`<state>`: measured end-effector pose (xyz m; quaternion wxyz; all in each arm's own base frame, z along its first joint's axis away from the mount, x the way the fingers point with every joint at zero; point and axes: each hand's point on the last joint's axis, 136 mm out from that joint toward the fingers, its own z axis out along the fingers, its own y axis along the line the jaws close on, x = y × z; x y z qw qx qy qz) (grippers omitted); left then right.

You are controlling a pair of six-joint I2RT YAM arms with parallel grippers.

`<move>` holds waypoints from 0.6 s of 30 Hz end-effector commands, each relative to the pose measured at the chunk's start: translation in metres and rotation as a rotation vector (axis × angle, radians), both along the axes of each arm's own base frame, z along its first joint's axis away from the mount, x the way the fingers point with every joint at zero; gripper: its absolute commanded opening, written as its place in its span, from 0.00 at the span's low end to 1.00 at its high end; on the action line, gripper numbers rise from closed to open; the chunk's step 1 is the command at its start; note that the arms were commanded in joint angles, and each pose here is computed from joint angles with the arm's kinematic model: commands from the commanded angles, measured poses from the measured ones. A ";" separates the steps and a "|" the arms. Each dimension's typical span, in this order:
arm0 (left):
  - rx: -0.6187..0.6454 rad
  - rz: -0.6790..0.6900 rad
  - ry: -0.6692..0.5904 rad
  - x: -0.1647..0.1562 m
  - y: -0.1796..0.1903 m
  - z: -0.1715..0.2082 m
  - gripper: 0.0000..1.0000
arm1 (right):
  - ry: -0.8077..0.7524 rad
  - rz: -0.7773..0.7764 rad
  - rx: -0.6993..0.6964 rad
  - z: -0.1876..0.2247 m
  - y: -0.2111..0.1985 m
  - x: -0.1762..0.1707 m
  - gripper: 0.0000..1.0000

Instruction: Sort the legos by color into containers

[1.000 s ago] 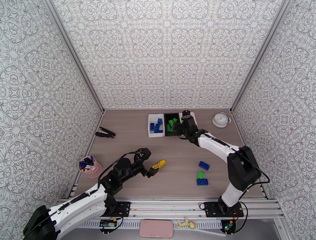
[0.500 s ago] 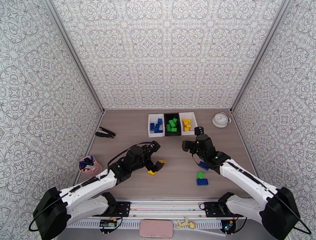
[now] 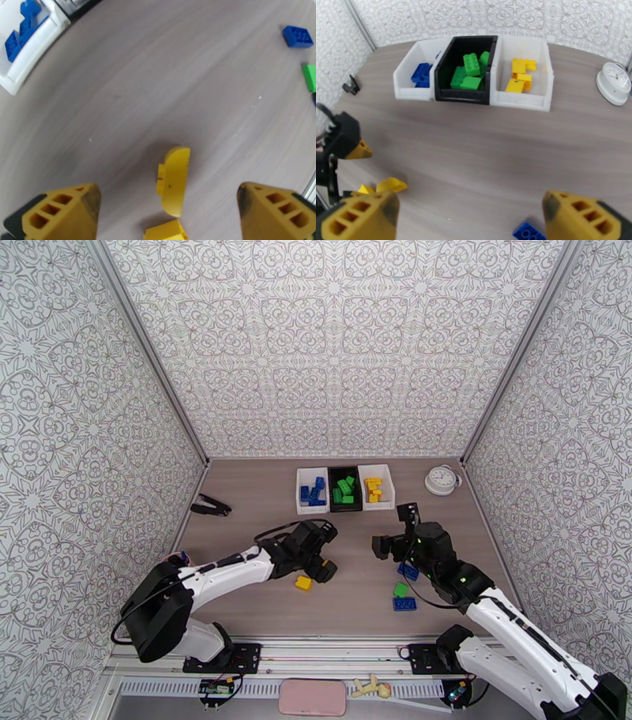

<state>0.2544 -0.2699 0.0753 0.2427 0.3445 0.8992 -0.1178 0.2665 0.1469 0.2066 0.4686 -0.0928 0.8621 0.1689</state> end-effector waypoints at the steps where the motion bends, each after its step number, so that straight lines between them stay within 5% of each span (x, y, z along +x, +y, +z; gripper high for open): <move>1: 0.079 0.030 0.071 -0.005 0.005 -0.013 0.89 | 0.032 0.082 -0.015 -0.011 0.007 -0.012 1.00; 8: 0.151 0.015 0.085 0.004 -0.002 -0.028 0.78 | 0.037 0.082 -0.014 -0.011 0.008 -0.012 1.00; 18: 0.169 -0.001 0.128 0.007 -0.009 -0.042 0.47 | 0.067 0.090 0.007 -0.013 0.011 -0.015 1.00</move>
